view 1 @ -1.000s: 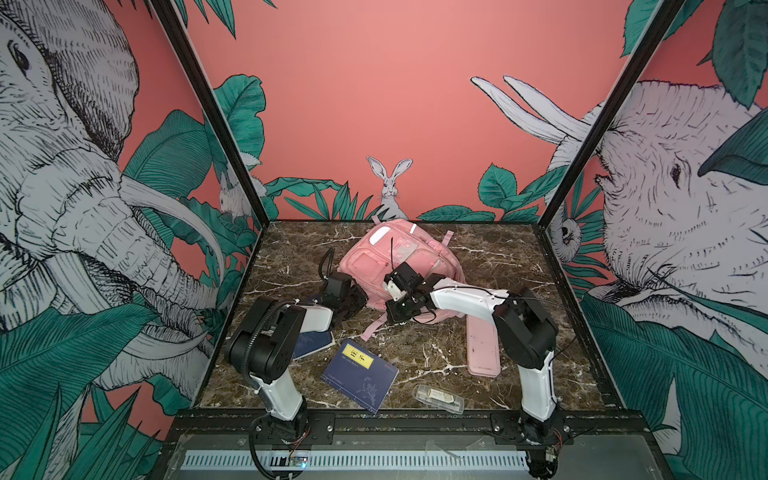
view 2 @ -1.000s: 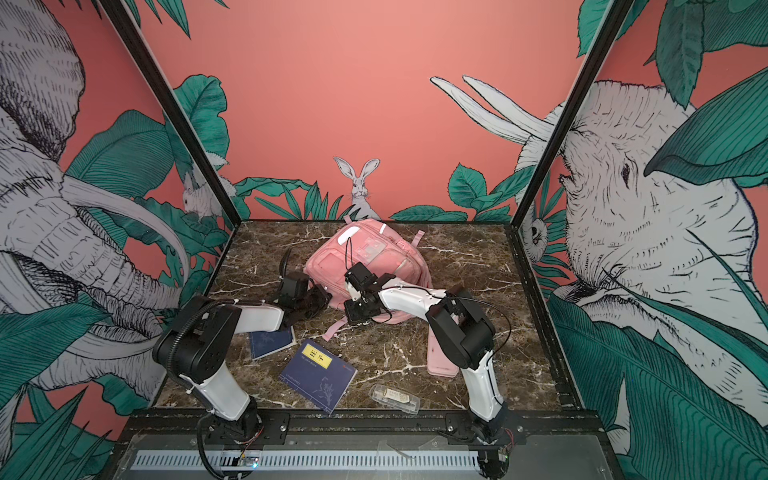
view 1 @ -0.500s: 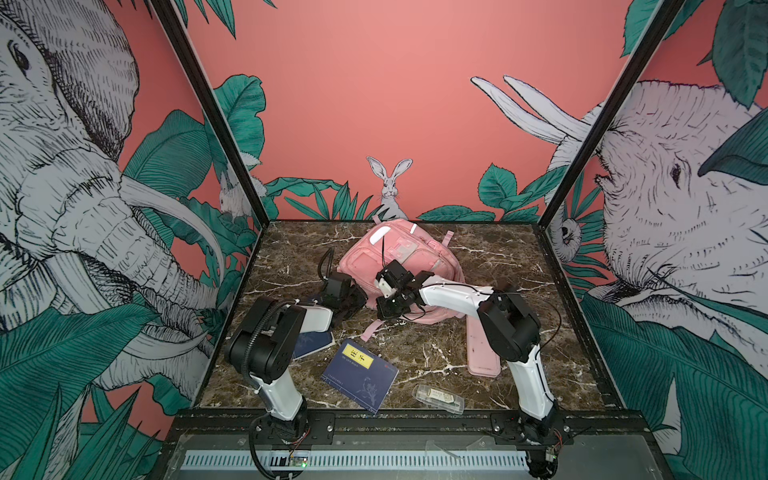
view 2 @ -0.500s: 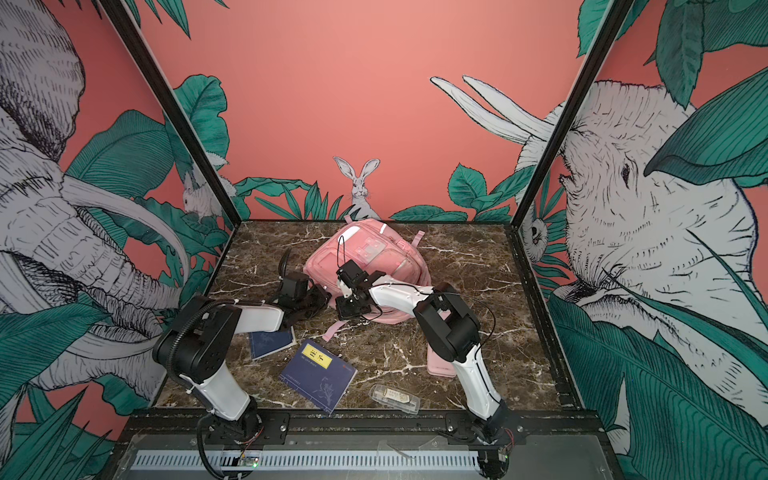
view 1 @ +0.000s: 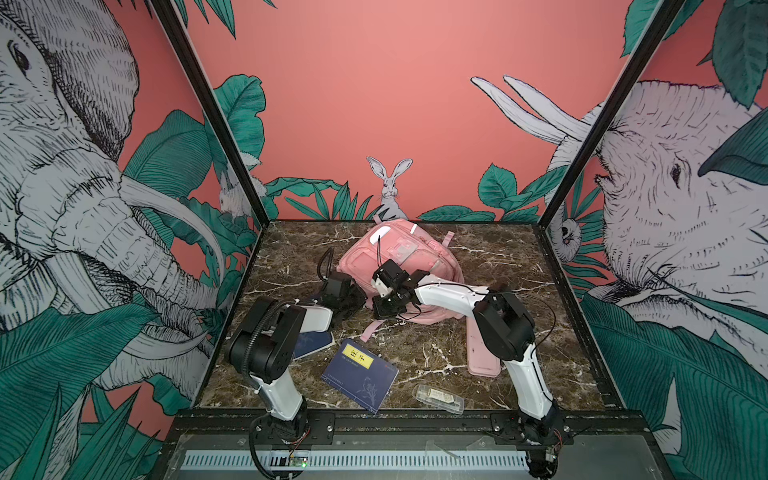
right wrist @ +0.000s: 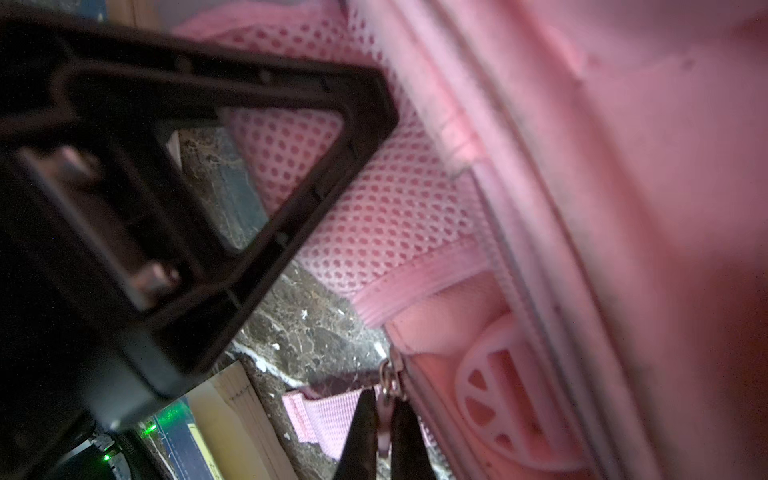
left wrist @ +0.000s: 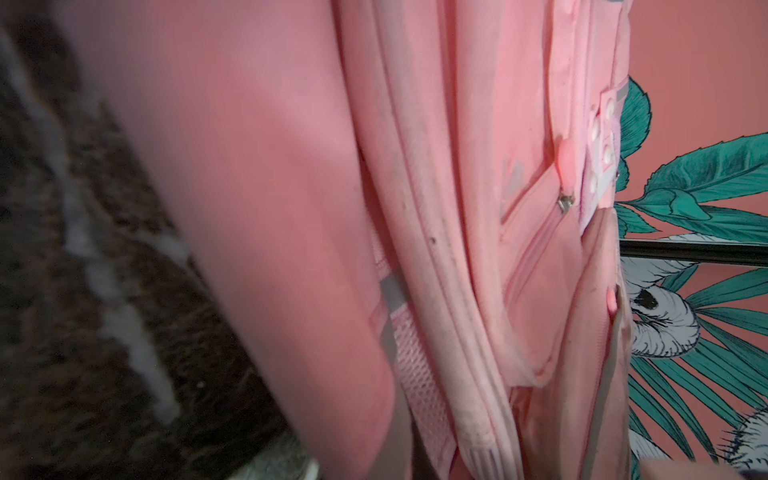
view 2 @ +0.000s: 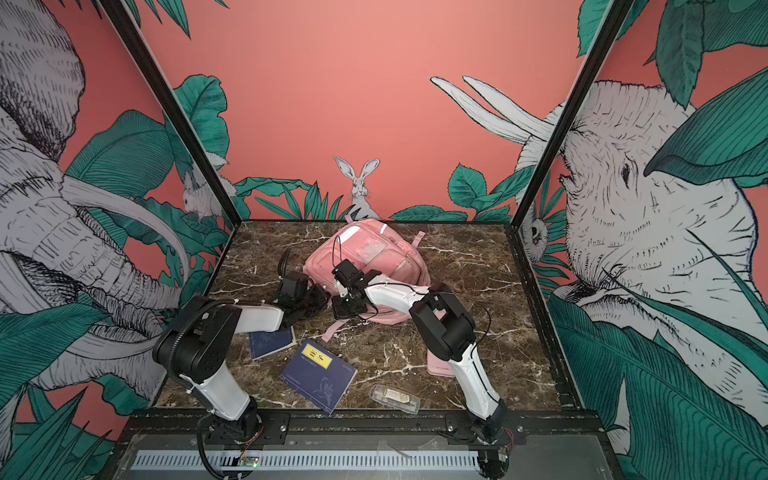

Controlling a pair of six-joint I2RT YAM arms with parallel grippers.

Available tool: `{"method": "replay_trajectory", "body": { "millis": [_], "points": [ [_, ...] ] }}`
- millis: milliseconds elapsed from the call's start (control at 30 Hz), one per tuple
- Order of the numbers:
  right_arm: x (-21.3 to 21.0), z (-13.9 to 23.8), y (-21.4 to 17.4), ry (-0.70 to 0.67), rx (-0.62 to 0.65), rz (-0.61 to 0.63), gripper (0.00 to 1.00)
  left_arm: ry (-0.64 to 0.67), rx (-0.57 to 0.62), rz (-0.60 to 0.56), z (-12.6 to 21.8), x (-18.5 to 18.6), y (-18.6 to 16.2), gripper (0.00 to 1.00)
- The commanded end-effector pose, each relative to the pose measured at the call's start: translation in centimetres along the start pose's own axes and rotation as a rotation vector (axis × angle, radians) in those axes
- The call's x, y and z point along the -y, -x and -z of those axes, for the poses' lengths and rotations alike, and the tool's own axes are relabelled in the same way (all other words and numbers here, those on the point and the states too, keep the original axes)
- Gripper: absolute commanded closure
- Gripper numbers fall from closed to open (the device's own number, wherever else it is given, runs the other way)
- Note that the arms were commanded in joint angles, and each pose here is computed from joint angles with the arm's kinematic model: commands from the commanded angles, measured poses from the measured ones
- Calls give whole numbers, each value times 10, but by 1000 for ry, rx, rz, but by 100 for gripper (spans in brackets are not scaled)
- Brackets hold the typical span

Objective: Pack the student bag

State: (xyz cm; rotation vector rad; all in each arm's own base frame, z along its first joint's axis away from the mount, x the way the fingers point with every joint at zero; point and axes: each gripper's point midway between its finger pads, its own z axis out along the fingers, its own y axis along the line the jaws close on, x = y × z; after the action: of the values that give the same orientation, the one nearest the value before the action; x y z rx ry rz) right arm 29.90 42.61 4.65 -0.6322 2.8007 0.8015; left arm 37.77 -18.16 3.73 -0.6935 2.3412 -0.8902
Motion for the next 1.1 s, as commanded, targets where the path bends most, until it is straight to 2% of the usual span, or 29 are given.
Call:
{"method": "replay_trajectory", "body": {
  "millis": [0, 467, 1067],
  "points": [
    [-48, 2, 15, 137, 63, 89, 99, -62, -59, -27, 0, 22, -11, 91],
    [-29, 15, -24, 59, 11, 147, 96, -66, -24, -54, -6, 36, 23, 91],
    [-46, 2, 1, 75, 10, 171, 95, -74, -37, -25, -8, 31, 22, 90]
  ]
}}
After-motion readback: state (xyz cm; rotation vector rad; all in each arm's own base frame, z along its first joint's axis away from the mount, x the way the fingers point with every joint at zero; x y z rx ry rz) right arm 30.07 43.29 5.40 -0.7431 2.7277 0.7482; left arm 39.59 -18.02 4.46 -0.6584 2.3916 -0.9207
